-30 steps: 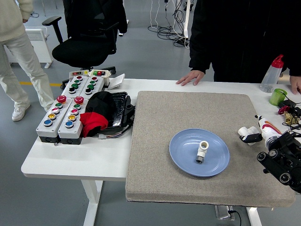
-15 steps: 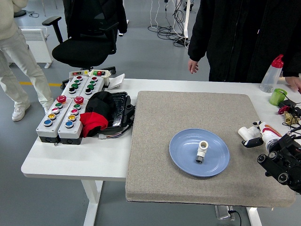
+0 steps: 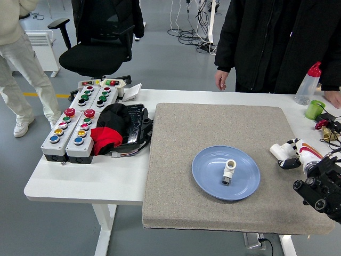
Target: Pick pipe place plate twice
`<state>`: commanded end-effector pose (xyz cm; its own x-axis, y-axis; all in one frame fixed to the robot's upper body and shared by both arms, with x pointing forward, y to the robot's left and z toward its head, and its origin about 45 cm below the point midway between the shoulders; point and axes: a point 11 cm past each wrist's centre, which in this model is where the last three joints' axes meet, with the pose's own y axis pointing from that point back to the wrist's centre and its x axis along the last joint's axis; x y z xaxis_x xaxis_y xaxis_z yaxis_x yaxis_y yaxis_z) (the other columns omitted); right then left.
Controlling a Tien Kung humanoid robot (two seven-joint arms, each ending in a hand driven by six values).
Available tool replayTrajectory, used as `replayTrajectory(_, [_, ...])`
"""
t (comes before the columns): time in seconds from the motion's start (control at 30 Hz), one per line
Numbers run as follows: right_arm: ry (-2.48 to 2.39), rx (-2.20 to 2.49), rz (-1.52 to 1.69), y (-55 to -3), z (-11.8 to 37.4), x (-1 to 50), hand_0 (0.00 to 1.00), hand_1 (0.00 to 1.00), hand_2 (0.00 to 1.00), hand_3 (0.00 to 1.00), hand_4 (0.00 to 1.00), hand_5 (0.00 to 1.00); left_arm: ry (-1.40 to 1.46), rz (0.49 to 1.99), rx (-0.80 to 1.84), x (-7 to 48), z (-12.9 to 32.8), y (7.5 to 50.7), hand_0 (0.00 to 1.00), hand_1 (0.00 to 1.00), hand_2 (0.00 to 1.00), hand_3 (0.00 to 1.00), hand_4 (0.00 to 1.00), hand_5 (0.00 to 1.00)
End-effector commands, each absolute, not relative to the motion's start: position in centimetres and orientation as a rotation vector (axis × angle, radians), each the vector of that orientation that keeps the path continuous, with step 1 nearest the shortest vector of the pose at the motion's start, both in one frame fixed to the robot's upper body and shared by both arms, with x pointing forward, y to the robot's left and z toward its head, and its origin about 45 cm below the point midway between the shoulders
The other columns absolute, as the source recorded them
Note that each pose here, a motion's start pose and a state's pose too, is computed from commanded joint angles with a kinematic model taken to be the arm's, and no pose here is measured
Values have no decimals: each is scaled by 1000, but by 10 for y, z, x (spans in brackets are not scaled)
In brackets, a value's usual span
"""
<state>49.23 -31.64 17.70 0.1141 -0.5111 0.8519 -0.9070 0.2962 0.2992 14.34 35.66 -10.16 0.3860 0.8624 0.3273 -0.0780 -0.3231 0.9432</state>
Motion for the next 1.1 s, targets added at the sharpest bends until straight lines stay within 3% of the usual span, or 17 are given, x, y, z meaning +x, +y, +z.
replayTrajectory(0.13, [-1538, 1355, 495, -317, 175, 491, 616, 664, 650, 785, 728, 250, 715, 1132, 1607, 143, -102, 356, 682, 705, 737, 670, 518, 998])
replayTrajectory(0.17, [-1538, 1355, 500, -317, 175, 491, 570, 639, 624, 772, 707, 223, 714, 1130, 1608, 143, -102, 356, 681, 706, 737, 671, 518, 998])
replayTrajectory(0.97, [-1589, 1351, 505, -321, 180, 493, 540, 619, 612, 760, 683, 209, 719, 1135, 1608, 141, -102, 359, 681, 707, 738, 672, 518, 998])
replayTrajectory(1.0, [-1590, 1352, 506, -321, 181, 493, 482, 575, 591, 750, 662, 199, 719, 1135, 1608, 141, -102, 359, 682, 707, 738, 673, 519, 998])
replayTrajectory(1.1, [-1595, 1356, 507, -321, 182, 493, 482, 575, 591, 750, 662, 199, 722, 1135, 1608, 139, -102, 359, 682, 707, 738, 673, 519, 998])
